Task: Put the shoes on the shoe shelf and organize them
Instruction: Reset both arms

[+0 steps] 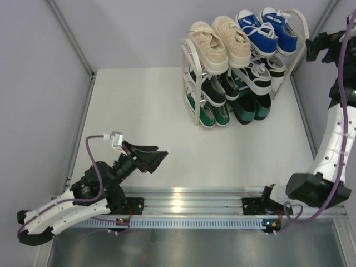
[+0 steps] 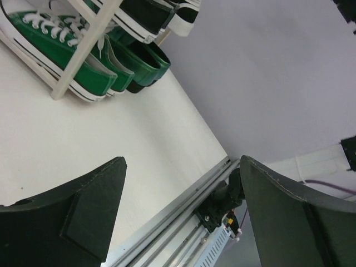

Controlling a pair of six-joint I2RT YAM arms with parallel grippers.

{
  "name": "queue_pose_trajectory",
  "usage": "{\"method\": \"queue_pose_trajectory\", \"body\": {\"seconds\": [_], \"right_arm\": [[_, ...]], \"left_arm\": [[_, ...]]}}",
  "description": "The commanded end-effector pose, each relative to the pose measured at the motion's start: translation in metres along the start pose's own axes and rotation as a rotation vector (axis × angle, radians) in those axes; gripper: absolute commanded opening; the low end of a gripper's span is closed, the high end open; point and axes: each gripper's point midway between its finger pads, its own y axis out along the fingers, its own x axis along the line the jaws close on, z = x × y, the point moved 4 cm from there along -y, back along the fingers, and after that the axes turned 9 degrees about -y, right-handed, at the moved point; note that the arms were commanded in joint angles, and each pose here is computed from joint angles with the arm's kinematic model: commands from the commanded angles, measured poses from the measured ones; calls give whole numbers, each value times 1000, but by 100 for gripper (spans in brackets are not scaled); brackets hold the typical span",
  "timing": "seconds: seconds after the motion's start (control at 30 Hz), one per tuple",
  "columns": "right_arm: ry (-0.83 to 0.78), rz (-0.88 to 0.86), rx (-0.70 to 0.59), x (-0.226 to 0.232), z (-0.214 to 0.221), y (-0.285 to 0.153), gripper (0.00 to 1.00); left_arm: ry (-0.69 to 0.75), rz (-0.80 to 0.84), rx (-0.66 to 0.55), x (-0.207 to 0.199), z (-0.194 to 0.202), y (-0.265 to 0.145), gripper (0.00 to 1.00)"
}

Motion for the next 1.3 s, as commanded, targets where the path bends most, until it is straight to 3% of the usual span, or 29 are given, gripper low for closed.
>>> {"method": "queue_pose_trajectory", "body": {"seconds": [0.0,0.2,0.4,0.57,0.77,0.93,1.27], "right_arm": [[124,-103,58,30,8,-50,99],[149,-91,284,80,74,-131,99],[126,-12,310,115,108,-176,99],[263,184,333,111,117,-191,99],[345,404,499,92,153,-200,99],[346,414,569,91,176,-199,100],[373,372,566,101,191,-194,99]], "left_arm": [[108,-57,-55,-7,-30,-12,88],[193,-226,-141,7,-61,-33,89],[319,-464,-225,34,-83,-45,98],[472,-590,-212,43,-89,-39,98],[559,-612,-143,52,-78,-33,98],[524,-574,-126,56,-70,-36,98],[481,-535,-106,56,-63,-38,98]]}}
